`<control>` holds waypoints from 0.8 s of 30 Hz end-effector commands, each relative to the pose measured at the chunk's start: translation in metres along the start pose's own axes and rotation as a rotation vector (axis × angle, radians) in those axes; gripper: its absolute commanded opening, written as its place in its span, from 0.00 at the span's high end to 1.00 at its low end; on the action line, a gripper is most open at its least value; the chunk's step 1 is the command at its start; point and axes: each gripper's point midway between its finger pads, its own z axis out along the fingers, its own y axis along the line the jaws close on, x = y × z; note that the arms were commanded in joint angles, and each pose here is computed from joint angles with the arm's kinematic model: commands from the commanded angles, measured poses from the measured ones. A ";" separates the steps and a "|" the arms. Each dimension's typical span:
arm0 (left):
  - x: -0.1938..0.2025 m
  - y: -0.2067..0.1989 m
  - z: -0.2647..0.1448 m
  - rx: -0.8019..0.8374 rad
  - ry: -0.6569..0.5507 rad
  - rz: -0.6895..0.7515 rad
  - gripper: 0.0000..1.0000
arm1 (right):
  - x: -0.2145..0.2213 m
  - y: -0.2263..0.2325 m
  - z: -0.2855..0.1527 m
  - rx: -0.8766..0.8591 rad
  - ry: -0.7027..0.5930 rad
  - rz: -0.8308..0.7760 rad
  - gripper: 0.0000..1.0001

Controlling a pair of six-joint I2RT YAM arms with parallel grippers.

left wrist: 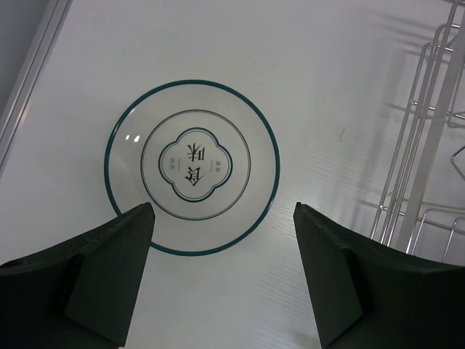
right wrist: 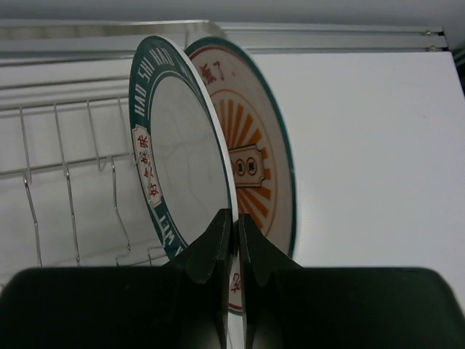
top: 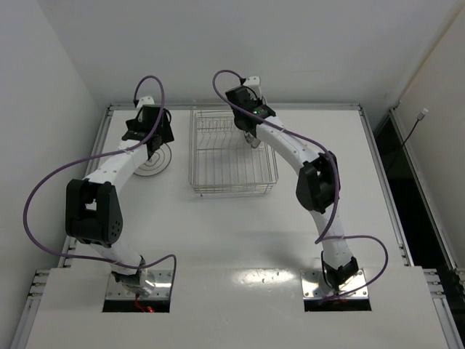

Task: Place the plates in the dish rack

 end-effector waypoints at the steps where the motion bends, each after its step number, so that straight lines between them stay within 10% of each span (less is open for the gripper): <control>1: -0.013 -0.002 -0.002 0.009 -0.041 -0.027 0.25 | -0.010 0.010 0.001 -0.058 -0.009 0.047 0.98; 10: 0.016 -0.009 0.020 0.020 0.044 0.040 0.18 | -0.026 -0.013 -0.056 -0.174 0.011 0.067 0.58; 24: 0.078 -0.011 0.064 -0.017 0.224 0.180 0.18 | 0.082 -0.046 -0.241 -0.683 0.058 0.133 0.48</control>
